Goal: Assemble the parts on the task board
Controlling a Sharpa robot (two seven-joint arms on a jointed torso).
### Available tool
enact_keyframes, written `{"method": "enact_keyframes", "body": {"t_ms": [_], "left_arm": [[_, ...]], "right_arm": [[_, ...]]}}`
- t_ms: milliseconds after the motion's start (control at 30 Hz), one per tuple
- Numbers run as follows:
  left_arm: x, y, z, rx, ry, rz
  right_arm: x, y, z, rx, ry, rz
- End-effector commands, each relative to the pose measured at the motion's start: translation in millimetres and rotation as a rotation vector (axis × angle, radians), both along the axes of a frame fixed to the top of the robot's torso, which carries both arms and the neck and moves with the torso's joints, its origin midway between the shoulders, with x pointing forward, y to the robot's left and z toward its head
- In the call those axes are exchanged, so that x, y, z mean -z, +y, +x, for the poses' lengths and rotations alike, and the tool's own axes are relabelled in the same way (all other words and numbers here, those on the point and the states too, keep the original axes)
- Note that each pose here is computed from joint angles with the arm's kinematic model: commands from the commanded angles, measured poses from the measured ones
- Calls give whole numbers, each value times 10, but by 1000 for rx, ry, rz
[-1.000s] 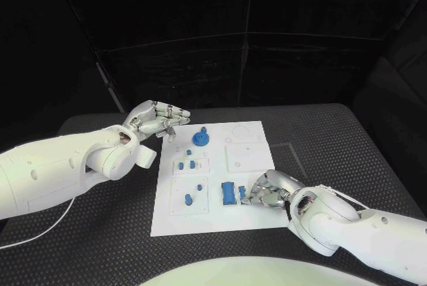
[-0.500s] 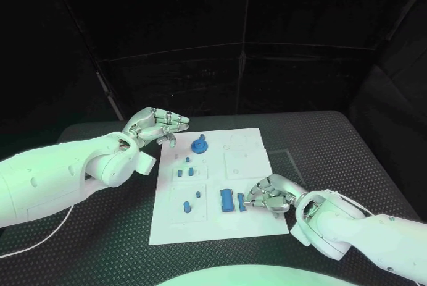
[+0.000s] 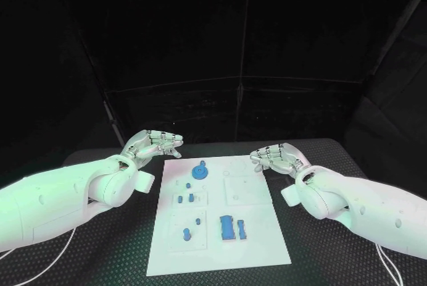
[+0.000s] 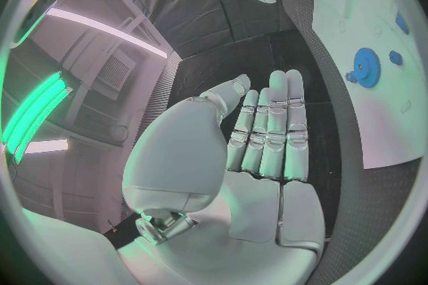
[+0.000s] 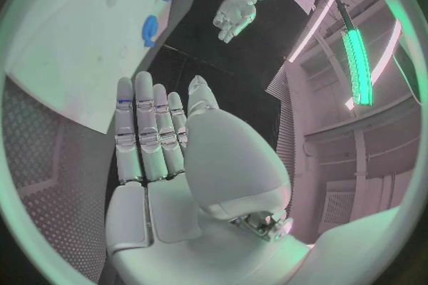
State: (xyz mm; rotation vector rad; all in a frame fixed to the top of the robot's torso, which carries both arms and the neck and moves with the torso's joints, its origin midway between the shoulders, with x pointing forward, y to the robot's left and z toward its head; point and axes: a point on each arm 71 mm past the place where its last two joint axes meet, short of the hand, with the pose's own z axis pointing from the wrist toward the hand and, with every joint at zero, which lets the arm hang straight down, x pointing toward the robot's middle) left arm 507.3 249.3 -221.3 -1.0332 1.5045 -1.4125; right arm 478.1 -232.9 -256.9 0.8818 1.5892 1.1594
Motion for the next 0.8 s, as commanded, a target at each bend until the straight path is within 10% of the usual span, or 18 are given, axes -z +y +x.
{"method": "enact_keyframes", "body": {"t_ms": [33,367,400,800], "left_arm": [[-35,71,63,-80,-40,-95],[-32,36,214,-195,-94,-99],[7,-3,180,-116,-48,-74],[66,-244,-46,-192,-41,-62]], "right_arm": [[-117,32,157,-2,-50,182],[-155,110,449,23,-111,210],[-120,83,423,44,-79,145],[-243,248,192,145,-94,239]]}}
